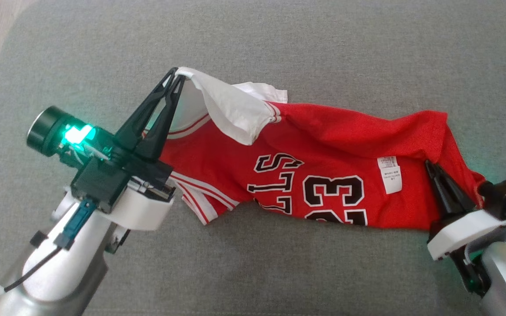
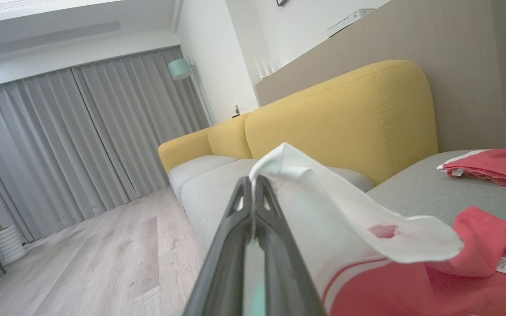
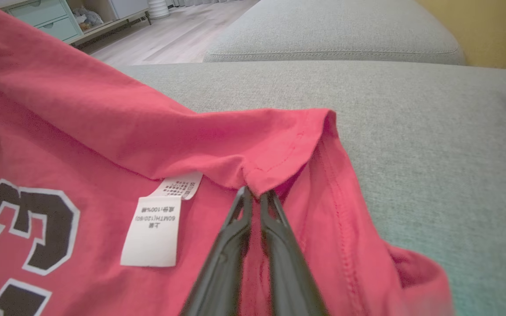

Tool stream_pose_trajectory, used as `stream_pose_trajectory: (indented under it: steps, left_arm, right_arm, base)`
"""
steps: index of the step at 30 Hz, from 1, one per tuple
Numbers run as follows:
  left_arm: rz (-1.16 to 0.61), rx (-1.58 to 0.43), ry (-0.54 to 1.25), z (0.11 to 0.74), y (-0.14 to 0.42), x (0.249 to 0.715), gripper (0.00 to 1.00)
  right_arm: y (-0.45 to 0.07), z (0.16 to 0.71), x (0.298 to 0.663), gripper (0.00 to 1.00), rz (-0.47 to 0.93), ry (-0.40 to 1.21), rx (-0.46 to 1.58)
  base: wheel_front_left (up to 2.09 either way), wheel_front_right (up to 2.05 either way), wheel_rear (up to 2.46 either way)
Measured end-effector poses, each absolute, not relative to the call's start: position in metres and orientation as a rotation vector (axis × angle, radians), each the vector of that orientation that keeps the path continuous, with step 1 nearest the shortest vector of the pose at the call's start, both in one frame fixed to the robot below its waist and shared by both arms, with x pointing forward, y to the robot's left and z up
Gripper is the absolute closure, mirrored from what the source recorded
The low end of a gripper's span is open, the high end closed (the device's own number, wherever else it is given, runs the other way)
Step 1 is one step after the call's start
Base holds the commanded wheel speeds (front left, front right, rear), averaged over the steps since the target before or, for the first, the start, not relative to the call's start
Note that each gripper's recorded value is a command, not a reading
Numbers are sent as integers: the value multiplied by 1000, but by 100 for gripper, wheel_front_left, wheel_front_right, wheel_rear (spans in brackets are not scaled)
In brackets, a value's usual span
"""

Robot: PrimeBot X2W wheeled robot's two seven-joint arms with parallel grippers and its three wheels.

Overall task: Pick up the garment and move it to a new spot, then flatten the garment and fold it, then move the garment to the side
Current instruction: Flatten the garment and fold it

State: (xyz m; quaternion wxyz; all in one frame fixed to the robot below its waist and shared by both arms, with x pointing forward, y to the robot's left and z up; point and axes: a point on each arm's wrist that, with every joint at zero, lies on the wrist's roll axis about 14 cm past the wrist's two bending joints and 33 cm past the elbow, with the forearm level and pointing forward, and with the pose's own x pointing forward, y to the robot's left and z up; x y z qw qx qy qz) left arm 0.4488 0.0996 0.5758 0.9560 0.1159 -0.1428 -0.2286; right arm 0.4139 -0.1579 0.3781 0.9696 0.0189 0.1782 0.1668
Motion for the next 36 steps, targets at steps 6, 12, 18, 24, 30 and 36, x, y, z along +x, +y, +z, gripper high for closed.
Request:
stream_pose_trajectory:
  steps: [6, 12, 18, 24, 30, 36]
  left_arm:
    - [-460, 241, -295, 578, 102, 448, 100]
    - [-456, 258, -361, 603, 102, 437, 100]
    - [-472, 294, -495, 653, 102, 417, 100]
    - [-535, 229, -692, 732, 87, 395, 100]
    - [-616, 229, -759, 793, 67, 411, 100]
    - [-607, 244, -633, 794, 61, 481, 100]
  right_arm:
    - [-163, 391, 428, 100, 323, 312, 8]
    - [-182, 444, 441, 100, 274, 148, -54]
    - [-214, 527, 429, 100, 225, -80, -169]
    - [-247, 639, 401, 100, 133, -335, -303]
    - [-267, 710, 401, 100, 63, -451, -377]
    - [-255, 724, 470, 100, 131, -421, -358]
  base:
    - [0, 0, 0]
    - [0, 0, 0]
    - [0, 0, 0]
    - [0, 0, 0]
    - [0, 0, 0]
    - [0, 0, 0]
